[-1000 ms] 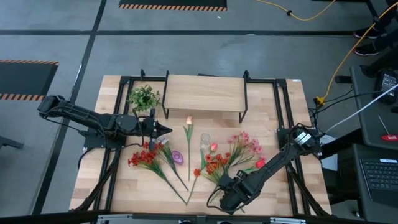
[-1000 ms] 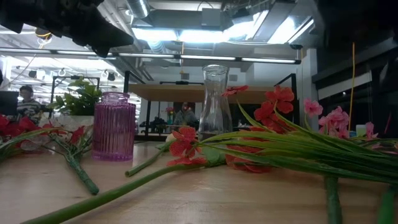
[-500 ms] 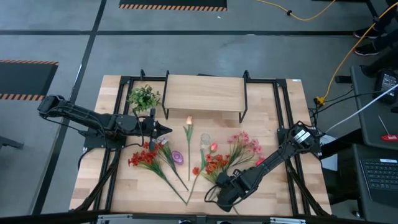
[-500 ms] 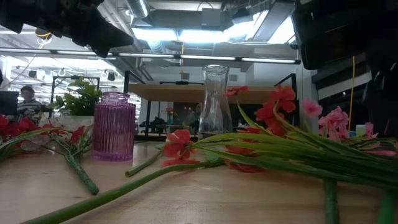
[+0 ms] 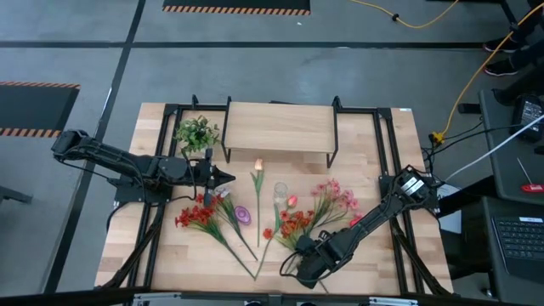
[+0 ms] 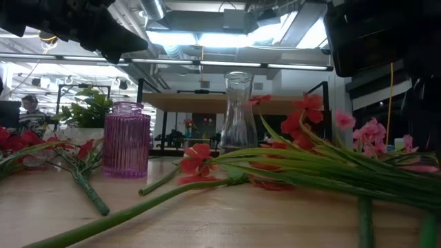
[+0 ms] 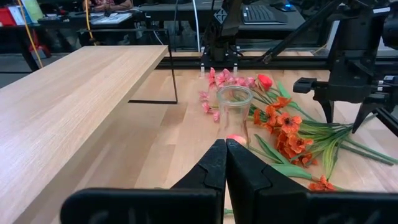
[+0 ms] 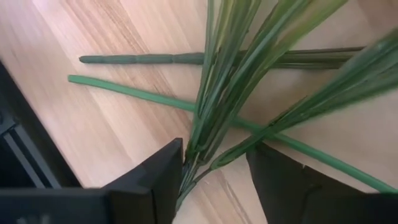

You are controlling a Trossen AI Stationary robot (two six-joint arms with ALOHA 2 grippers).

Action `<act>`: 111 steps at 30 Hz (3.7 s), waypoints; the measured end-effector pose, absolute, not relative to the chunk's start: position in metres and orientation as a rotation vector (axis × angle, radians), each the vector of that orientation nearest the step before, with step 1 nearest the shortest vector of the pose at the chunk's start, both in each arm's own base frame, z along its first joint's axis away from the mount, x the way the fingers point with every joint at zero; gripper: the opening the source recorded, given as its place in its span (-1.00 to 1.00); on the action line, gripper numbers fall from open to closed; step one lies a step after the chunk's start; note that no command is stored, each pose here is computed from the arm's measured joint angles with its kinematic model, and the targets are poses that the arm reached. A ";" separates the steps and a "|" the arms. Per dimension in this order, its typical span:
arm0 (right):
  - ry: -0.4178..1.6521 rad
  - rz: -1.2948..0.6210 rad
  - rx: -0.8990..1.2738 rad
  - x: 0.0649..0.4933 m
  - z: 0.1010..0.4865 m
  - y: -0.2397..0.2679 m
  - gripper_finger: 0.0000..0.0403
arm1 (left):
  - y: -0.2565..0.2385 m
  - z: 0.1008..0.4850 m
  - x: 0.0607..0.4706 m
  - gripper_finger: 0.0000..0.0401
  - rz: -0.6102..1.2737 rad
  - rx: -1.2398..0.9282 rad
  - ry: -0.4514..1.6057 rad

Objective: Pick and place flowers into a vace then onto a shelf
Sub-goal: Put the right orange flowers into the transparent vase

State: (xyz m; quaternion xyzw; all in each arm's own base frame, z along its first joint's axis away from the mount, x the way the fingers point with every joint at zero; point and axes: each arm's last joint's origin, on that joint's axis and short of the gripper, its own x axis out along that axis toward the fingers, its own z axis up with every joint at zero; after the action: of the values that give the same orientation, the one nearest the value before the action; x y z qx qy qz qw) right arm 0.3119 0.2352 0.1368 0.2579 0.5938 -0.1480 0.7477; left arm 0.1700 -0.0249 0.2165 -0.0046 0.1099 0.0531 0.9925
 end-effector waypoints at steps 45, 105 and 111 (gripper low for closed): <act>1.251 -0.350 0.189 0.312 0.204 0.239 -0.96 | -0.025 0.216 0.170 -0.98 0.106 -0.008 0.224; -0.074 0.016 -0.088 0.241 0.255 0.091 -0.95 | -0.025 0.217 0.170 -0.98 0.109 -0.037 0.215; -0.129 -0.003 -0.158 0.258 0.263 0.078 -0.95 | -0.025 0.217 0.170 -0.98 0.110 -0.037 0.214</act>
State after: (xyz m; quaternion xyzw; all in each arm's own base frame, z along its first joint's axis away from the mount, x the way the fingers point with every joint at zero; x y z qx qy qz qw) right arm 0.2585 0.0777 0.2633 -0.0789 -0.0644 -0.0016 0.9948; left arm 0.1700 -0.0249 0.2170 -0.0185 0.1068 0.0547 0.9926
